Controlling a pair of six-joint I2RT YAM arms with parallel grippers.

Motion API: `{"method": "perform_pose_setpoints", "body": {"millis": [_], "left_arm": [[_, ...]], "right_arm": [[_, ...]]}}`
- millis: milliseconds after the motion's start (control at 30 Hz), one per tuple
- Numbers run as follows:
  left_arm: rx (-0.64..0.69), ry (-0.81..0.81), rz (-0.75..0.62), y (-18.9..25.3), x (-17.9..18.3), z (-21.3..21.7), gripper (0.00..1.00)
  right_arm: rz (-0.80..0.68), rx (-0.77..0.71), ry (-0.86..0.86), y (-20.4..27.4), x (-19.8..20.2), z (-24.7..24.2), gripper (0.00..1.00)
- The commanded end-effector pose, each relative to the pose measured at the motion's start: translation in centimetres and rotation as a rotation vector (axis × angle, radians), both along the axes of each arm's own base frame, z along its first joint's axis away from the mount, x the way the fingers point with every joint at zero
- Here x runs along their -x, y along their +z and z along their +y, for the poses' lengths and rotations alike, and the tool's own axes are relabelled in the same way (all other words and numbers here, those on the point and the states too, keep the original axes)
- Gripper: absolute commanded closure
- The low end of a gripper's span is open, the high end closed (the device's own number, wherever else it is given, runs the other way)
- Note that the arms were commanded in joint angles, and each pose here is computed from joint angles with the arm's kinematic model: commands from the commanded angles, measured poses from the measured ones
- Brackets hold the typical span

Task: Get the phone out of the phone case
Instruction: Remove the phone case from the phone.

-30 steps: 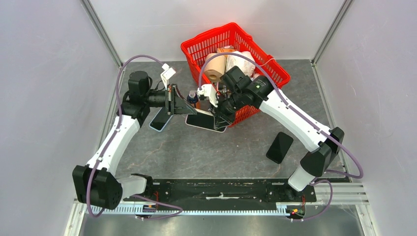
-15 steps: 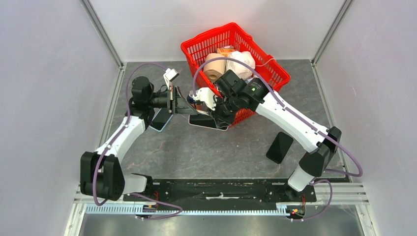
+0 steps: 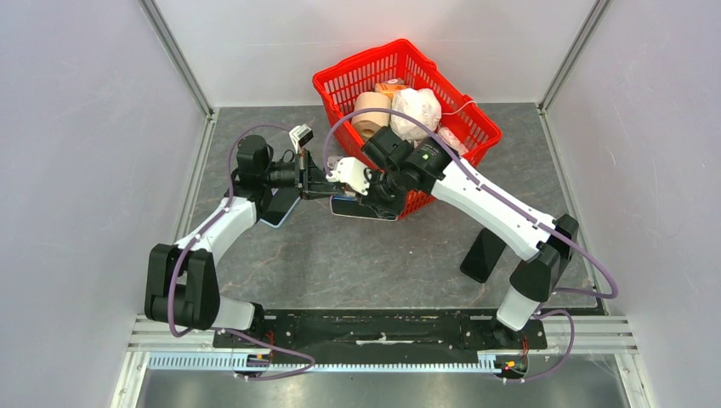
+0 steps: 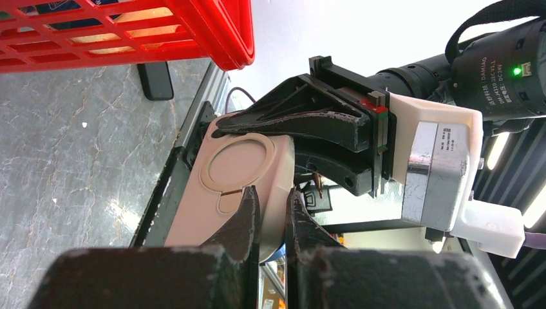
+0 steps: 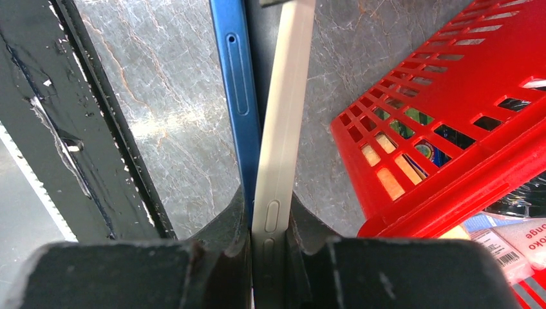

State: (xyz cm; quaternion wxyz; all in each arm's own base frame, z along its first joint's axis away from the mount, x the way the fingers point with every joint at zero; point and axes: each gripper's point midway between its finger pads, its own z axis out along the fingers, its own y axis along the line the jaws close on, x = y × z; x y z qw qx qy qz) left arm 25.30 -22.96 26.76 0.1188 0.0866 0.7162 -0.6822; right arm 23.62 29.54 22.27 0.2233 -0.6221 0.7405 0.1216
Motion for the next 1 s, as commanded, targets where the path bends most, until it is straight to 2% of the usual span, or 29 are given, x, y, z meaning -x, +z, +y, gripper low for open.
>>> {"method": "perform_pose_setpoints", "body": {"millis": [0,100,267,333,467,633,767,967], "left_arm": [[-0.069,0.164,0.305,-2.5,-2.0,-0.7,0.98],[-0.091,0.157,0.263,-2.5,-1.7,-0.6,0.98],[-0.112,0.071,0.030,0.1,-0.6,-0.4,0.98],[-0.136,0.018,-0.116,1.4,0.0,0.0,0.89],[-0.159,-0.071,-0.308,3.3,1.8,0.8,0.59],[-0.201,-0.143,-0.456,4.6,3.8,1.9,0.29],[-0.276,-0.214,-0.599,4.7,5.3,3.1,0.22],[-0.418,-0.304,-0.779,2.8,6.9,5.2,0.20]], "right_arm": [[-0.226,-0.225,0.064,6.1,-2.5,5.8,1.00],[-0.208,-0.231,0.072,6.1,-2.1,5.9,1.00],[-0.155,-0.236,0.113,6.0,-0.7,5.6,1.00],[-0.129,-0.231,0.131,5.6,0.0,5.2,1.00],[-0.062,-0.235,0.144,4.8,1.0,4.0,1.00],[0.024,-0.241,0.137,4.4,1.6,2.6,1.00],[0.089,-0.257,0.134,4.6,2.0,1.7,1.00],[0.194,-0.331,0.132,5.7,2.4,1.0,1.00]]}}
